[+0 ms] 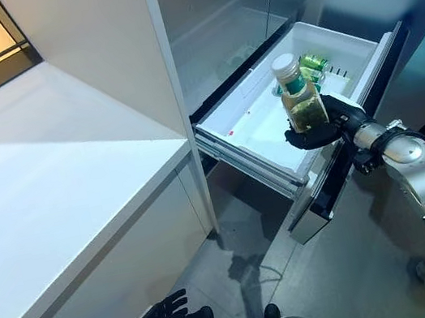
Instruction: Put drinks into fridge and close the fridge
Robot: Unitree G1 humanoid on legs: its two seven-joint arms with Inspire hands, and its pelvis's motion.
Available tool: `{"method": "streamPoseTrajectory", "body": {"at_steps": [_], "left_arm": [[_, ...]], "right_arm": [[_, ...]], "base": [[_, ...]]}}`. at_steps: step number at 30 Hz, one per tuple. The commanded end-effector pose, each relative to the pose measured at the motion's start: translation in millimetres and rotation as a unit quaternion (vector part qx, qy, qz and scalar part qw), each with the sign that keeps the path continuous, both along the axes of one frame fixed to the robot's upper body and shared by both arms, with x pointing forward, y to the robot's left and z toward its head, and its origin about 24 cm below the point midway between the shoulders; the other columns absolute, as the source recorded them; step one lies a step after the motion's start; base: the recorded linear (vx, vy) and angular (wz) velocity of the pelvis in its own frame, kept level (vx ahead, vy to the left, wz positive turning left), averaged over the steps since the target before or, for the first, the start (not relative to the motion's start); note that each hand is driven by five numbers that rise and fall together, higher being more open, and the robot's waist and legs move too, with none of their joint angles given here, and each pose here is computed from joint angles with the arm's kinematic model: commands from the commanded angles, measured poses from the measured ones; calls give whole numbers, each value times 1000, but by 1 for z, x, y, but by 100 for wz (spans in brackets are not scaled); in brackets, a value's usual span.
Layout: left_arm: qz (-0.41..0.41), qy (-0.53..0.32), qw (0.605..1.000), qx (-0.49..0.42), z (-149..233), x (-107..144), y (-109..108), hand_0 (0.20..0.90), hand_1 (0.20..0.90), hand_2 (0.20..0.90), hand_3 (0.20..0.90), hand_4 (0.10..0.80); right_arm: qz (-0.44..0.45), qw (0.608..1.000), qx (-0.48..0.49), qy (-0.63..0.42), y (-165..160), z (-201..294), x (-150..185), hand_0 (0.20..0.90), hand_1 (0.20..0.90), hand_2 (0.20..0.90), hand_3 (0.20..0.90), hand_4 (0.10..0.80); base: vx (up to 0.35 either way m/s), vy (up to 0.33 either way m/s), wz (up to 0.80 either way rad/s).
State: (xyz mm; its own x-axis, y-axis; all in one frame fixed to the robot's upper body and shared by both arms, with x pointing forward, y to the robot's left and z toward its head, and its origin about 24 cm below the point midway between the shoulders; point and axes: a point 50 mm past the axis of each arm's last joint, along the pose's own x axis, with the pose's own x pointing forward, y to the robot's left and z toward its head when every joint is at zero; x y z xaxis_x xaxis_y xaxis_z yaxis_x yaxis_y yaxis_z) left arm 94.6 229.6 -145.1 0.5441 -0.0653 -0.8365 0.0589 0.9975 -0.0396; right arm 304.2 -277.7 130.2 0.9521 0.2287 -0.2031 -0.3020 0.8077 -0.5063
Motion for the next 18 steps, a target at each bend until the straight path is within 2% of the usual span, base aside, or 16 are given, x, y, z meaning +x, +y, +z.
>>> {"method": "streamPoseTrajectory", "body": {"at_steps": [1, 10, 18], "left_arm": [[-19, 39, 997, 58, 0, -20, 30, 900, 900, 900, 900, 800], [-3, 79, 993, 89, 2, -32, 52, 900, 900, 900, 900, 800], [-2, 67, 993, 94, 9, -19, 65, 900, 900, 900, 900, 800]], "right_arm": [[42, 977, -26, -206, 10, 121, 20, 300, 300, 300, 200, 100], [6, 987, -55, -154, 7, 124, 46, 300, 300, 300, 200, 100], [-59, 991, -71, -92, -1, 126, 70, 300, 300, 300, 200, 100]], "base": [[65, -41, 2], [42, -40, 3], [-23, -25, 8]]}}
